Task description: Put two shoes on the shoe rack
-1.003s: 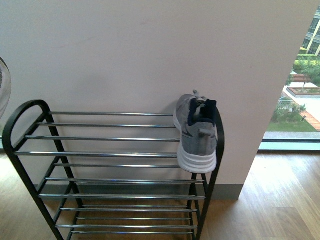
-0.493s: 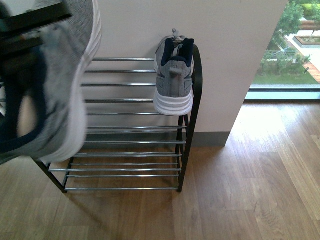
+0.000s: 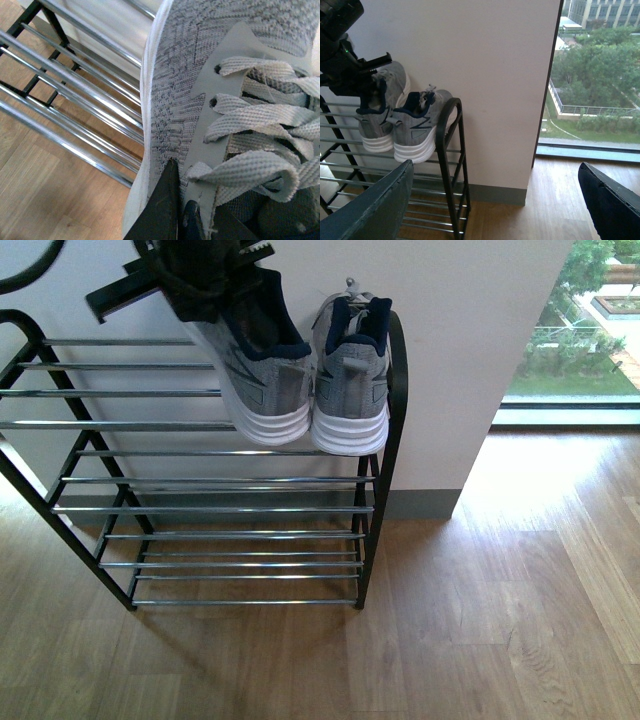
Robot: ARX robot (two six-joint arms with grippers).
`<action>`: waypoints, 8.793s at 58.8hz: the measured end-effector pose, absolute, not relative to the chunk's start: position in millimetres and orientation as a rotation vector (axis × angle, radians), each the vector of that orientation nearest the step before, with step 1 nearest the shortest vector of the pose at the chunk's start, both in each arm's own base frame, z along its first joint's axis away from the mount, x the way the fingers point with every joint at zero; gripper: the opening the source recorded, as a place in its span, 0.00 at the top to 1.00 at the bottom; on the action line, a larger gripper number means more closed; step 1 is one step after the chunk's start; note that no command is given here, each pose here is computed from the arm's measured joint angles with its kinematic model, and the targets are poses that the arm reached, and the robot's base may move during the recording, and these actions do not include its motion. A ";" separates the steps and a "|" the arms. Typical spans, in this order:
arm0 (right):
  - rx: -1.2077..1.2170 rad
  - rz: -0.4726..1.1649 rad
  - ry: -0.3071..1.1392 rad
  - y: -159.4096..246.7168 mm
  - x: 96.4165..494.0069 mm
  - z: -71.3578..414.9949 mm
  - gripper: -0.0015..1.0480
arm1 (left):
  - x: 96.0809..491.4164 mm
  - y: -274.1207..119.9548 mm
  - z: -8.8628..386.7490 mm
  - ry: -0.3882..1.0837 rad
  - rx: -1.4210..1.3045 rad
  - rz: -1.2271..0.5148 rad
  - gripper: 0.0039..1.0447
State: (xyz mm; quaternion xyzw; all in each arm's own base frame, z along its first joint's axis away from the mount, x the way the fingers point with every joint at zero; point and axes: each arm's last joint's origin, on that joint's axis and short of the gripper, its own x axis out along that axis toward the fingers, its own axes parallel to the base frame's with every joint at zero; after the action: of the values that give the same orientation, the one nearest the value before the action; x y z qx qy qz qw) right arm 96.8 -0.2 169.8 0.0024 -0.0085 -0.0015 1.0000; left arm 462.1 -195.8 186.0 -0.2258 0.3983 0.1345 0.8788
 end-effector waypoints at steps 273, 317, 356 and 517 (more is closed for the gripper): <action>0.005 -0.003 -0.017 -0.2 96.8 169.8 0.09 | 110.2 -0.4 171.6 -0.018 -0.010 -0.004 0.99; 0.005 -0.001 -0.017 -0.1 96.8 169.7 0.09 | 97.8 -0.3 167.3 0.002 -0.010 -0.003 0.60; 0.004 -0.003 -0.016 -0.2 96.8 169.6 0.09 | 97.8 -0.3 167.4 0.001 -0.007 -0.003 0.09; 0.003 0.000 -0.014 -0.1 96.8 169.5 0.09 | 97.8 -0.3 167.4 0.001 -0.007 -0.002 0.09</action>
State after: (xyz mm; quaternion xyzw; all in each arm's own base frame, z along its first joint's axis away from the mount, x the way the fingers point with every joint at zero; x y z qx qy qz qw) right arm 96.8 -0.1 169.5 0.0016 -0.0072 -0.0002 1.0000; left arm 97.8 -0.3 167.4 -0.0035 0.0005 -0.0010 1.0000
